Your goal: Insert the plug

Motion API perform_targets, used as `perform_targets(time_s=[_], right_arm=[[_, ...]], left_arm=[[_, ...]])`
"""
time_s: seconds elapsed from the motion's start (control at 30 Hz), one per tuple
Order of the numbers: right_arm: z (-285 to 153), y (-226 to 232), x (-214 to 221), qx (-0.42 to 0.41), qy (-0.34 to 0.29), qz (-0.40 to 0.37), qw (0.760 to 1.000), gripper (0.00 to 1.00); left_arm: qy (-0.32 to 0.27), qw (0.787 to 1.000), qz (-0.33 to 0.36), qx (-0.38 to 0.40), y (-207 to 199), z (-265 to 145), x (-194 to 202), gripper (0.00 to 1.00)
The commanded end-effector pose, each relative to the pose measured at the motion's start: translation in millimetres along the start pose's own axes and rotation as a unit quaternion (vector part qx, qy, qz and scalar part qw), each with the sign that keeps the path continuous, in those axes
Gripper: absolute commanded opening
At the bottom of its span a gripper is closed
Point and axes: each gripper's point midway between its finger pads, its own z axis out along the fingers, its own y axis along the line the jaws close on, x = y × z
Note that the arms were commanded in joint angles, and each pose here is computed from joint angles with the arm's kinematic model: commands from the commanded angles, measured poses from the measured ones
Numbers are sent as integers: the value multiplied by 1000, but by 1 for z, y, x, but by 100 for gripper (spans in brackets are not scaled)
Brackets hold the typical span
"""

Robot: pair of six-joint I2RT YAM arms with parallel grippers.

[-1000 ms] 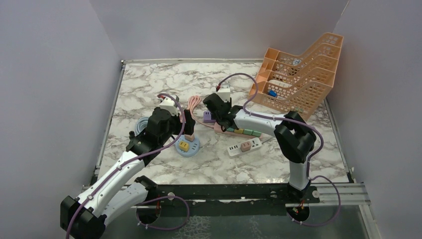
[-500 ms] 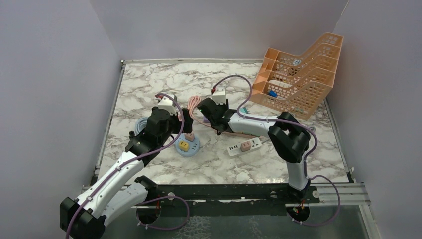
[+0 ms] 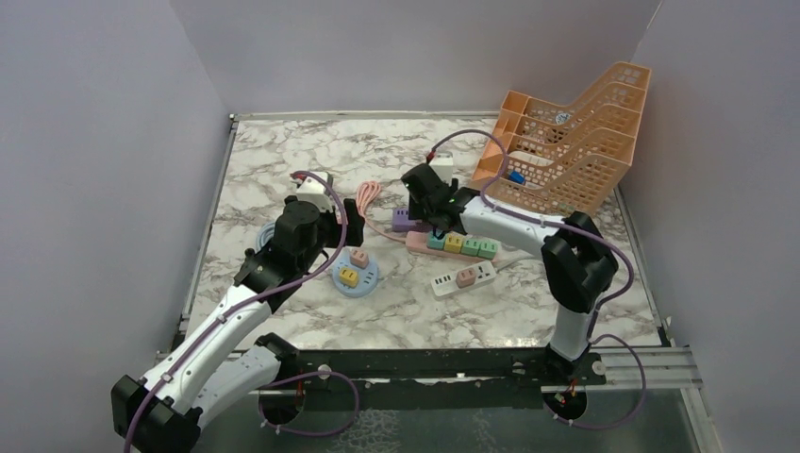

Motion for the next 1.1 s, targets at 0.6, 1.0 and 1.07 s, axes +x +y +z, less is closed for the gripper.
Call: perform_targets(time_s=[0.6, 1.0, 1.07], right_arm=[[39, -114, -21, 98, 42, 177, 978, 64], [71, -108, 1, 109, 78, 178, 975, 64], [73, -110, 4, 111, 81, 172, 975, 62]], left_arm=[[-9, 1000, -8, 15, -10, 4, -17, 99], [-6, 1000, -19, 17, -11, 3, -15, 99], [-7, 1000, -18, 17, -12, 3, -16, 99]])
